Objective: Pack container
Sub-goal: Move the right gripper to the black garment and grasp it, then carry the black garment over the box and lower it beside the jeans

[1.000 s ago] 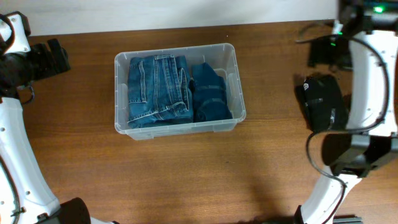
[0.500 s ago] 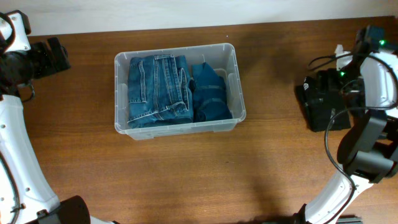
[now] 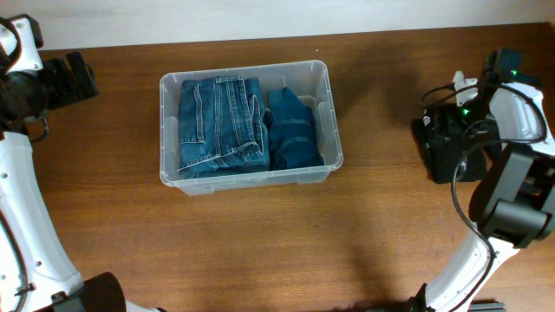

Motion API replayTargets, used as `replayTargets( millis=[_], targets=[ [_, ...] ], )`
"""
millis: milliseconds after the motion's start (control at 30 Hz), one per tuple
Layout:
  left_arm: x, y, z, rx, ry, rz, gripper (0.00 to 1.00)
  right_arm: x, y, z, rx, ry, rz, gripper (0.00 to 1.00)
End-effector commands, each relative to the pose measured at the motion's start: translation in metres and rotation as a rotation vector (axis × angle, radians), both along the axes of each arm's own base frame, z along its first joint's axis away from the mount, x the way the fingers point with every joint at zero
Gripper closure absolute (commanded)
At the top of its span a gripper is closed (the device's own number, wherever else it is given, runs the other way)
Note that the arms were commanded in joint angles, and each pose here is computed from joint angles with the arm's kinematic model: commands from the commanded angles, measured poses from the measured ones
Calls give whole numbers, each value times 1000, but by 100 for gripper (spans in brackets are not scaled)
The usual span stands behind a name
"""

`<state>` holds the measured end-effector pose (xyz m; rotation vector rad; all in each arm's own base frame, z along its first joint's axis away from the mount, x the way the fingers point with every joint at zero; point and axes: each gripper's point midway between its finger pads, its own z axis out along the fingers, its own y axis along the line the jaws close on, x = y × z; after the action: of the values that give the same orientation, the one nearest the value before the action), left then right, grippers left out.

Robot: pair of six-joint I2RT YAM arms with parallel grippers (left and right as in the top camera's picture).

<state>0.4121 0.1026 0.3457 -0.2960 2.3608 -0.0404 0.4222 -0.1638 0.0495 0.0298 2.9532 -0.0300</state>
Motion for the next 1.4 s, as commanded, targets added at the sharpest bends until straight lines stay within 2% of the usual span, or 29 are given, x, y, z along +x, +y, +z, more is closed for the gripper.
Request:
replayTargets(
  millis=[0, 67, 167, 300, 367, 567, 700, 767, 1000, 1167, 1367],
  targets=[
    [3, 2, 1, -11, -8, 7, 0, -6, 7, -25, 50, 56, -32, 19],
    [3, 2, 1, -11, -8, 7, 0, -8, 8, -30, 62, 70, -67, 38],
    [3, 2, 2, -11, -8, 7, 1, -9, 9, -32, 71, 75, -112, 61],
    [3, 2, 2, -11, -8, 7, 1, -12, 10, -32, 78, 88, -132, 87],
    [3, 2, 2, -11, -8, 7, 1, -15, 12, -32, 84, 103, -140, 95],
    [4, 2, 2, -10, -9, 7, 1, -19, 16, -14, 97, 123, -154, 96],
    [4, 2, 2, -10, -9, 7, 1, -17, 21, 19, 101, 109, -179, 96],
    [4, 2, 2, -10, -8, 7, 1, -12, 34, 41, 159, 84, -169, 96],
    [4, 2, 2, -10, -8, 7, 1, 7, 123, 135, 484, -17, -39, 96],
    [4, 2, 2, -10, -9, 7, 1, 9, 185, 185, 521, -72, 112, 96],
    [4, 2, 2, -10, -8, 7, 1, 11, 262, 225, 517, -147, 247, 96]
  ],
)
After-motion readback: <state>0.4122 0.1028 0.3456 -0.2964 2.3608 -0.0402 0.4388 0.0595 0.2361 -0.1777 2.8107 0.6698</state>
